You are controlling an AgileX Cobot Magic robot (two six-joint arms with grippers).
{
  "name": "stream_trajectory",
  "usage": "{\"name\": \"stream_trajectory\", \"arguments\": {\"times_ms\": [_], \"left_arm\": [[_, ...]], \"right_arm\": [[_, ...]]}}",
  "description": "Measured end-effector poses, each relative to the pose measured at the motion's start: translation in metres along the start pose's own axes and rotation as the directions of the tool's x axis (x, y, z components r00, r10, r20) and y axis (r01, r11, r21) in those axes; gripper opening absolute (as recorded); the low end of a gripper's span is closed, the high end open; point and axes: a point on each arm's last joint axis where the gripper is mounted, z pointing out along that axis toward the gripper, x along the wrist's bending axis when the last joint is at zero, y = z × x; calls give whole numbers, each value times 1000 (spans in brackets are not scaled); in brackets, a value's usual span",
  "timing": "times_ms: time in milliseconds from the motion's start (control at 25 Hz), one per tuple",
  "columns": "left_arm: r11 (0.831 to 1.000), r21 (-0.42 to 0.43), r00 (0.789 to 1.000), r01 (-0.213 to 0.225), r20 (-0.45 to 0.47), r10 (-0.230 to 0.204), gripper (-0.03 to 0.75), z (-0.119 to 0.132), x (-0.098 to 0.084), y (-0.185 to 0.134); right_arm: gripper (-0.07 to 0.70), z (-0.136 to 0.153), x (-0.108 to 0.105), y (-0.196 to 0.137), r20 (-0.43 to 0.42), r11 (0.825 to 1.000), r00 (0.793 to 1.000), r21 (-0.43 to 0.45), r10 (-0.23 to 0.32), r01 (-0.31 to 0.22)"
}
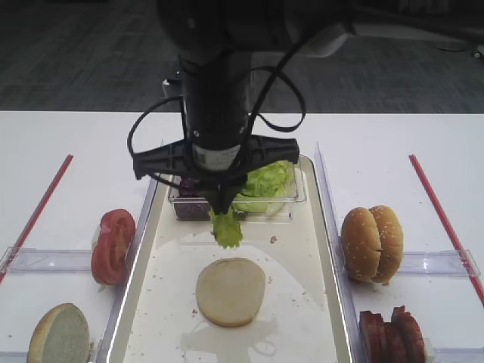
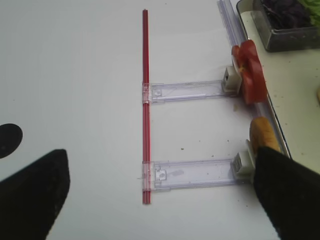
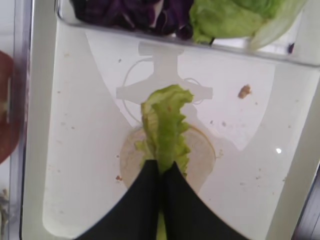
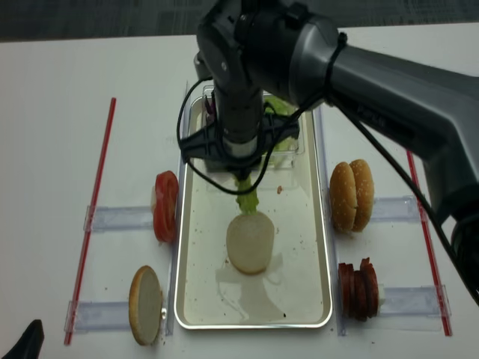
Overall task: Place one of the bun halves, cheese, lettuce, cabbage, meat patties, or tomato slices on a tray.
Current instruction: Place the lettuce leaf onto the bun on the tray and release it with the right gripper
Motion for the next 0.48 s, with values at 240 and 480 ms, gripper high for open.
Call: {"name": "stream_trajectory", "arguments": {"times_ms": [240, 480], "left_arm": [[1000, 0, 1000, 0, 0, 0, 689, 0, 0, 0], [1000, 0, 1000, 0, 0, 0, 689, 0, 0, 0]], "right_arm": [[52, 26, 2, -25, 50, 995, 999, 96, -9, 4], [52, 43, 3, -43, 60, 986, 998, 165, -10, 0]]}}
